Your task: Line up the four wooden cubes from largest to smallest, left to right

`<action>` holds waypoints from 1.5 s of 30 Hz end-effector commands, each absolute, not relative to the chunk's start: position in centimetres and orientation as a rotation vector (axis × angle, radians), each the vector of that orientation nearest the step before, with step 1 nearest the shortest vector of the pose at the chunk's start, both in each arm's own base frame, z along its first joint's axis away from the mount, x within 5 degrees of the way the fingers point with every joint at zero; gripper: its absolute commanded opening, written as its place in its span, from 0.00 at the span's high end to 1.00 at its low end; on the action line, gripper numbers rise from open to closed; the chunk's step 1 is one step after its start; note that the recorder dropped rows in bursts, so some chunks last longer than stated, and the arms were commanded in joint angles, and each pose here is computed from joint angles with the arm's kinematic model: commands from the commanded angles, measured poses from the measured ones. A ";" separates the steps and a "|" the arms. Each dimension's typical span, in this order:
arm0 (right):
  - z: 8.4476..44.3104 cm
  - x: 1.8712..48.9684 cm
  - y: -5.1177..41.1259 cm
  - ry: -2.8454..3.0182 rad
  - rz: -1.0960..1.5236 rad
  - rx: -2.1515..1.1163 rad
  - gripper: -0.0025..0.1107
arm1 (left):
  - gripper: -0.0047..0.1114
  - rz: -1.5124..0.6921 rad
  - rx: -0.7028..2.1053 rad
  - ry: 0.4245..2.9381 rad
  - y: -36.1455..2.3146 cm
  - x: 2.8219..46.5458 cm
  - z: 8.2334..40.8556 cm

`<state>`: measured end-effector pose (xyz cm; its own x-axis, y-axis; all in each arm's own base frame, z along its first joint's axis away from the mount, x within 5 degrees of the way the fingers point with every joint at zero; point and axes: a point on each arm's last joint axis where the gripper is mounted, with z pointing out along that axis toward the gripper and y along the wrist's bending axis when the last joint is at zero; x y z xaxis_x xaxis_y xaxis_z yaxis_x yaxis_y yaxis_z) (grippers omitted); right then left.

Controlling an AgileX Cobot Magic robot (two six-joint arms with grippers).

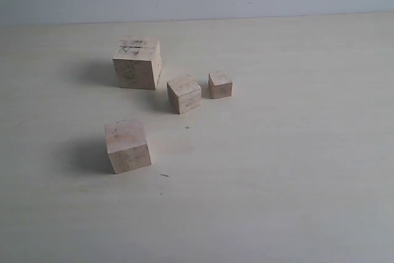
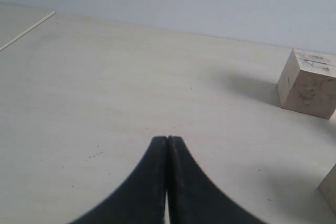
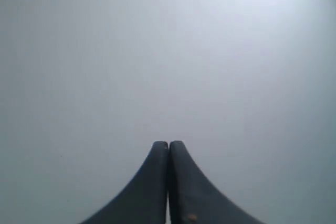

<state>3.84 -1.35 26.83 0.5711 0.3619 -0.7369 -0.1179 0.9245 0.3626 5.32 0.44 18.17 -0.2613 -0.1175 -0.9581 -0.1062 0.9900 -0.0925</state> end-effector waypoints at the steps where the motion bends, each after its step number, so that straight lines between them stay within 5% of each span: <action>1: 30.9 4.8 -0.4 1.115 0.240 0.173 0.98 | 0.96 -0.011 -0.166 1.829 0.5 5.3 18.1; 12: 38.2 16.9 3.2 1.920 0.355 -0.031 0.98 | 0.96 -0.011 -0.166 1.829 0.5 5.3 18.1; 21: 31.9 23.7 11.2 2.505 0.813 -0.426 0.98 | 0.96 -0.011 -0.166 1.829 0.5 5.3 18.1; 32: 25.9 28.8 13.2 2.599 0.960 -0.172 0.98 | 0.96 -0.011 -0.166 1.829 0.5 5.3 18.1; 36: 25.6 30.9 15.1 2.351 1.006 -0.522 0.96 | 0.96 -0.011 -0.166 1.829 0.5 5.3 18.1; 40: 26.5 32.2 19.0 2.096 0.887 -0.969 0.76 | 0.96 -0.011 -0.166 1.829 0.5 5.3 18.1; 45: 25.6 35.3 23.0 1.946 0.728 -1.231 0.30 | 0.96 -0.009 -0.164 1.830 0.5 5.3 18.1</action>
